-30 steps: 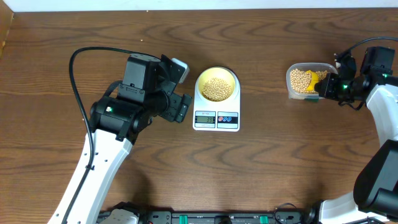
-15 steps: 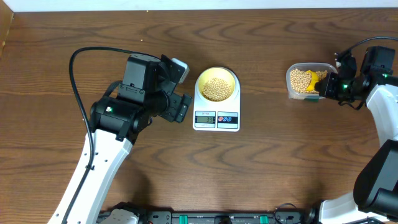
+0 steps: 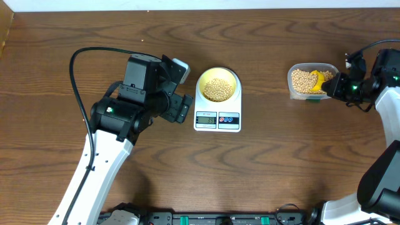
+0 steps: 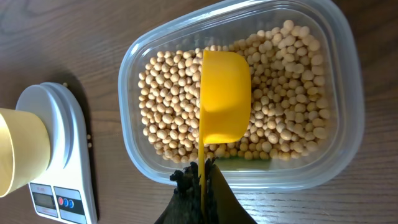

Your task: Scoop item into bowl and weigh 50g on scale

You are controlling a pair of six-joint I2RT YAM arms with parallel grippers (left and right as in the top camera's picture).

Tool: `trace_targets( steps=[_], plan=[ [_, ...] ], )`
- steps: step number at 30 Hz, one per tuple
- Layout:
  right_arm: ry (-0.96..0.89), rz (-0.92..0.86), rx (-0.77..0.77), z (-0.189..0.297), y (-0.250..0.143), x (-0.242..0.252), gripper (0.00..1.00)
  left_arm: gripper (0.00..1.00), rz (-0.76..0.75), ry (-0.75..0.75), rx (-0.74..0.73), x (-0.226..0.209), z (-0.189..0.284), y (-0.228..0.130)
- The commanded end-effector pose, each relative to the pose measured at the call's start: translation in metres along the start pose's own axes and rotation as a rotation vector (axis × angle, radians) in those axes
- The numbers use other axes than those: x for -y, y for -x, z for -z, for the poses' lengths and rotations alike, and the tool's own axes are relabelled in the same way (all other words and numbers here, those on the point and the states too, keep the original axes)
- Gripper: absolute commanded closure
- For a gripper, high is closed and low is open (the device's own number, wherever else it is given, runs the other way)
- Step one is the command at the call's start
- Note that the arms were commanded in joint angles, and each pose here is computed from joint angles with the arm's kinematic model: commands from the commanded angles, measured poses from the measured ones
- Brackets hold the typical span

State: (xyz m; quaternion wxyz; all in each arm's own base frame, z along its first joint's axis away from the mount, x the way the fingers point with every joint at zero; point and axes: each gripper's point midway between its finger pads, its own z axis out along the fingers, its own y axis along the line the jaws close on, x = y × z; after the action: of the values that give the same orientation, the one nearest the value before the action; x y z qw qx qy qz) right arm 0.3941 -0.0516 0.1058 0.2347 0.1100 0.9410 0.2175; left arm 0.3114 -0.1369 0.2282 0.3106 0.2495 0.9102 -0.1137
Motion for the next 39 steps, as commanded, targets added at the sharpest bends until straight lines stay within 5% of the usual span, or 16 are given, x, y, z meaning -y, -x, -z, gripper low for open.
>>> trace_targets(
  steps=[1,39],
  plan=[
    [0.029,-0.026,-0.007,-0.002,-0.003,0.0,0.99,0.16,-0.009,-0.011,-0.004,0.001,-0.001,-0.001],
    [0.368,-0.147,0.095,0.034,0.017,-0.016,0.99,0.17,-0.009,-0.011,-0.004,0.001,-0.001,-0.001]
  ],
)
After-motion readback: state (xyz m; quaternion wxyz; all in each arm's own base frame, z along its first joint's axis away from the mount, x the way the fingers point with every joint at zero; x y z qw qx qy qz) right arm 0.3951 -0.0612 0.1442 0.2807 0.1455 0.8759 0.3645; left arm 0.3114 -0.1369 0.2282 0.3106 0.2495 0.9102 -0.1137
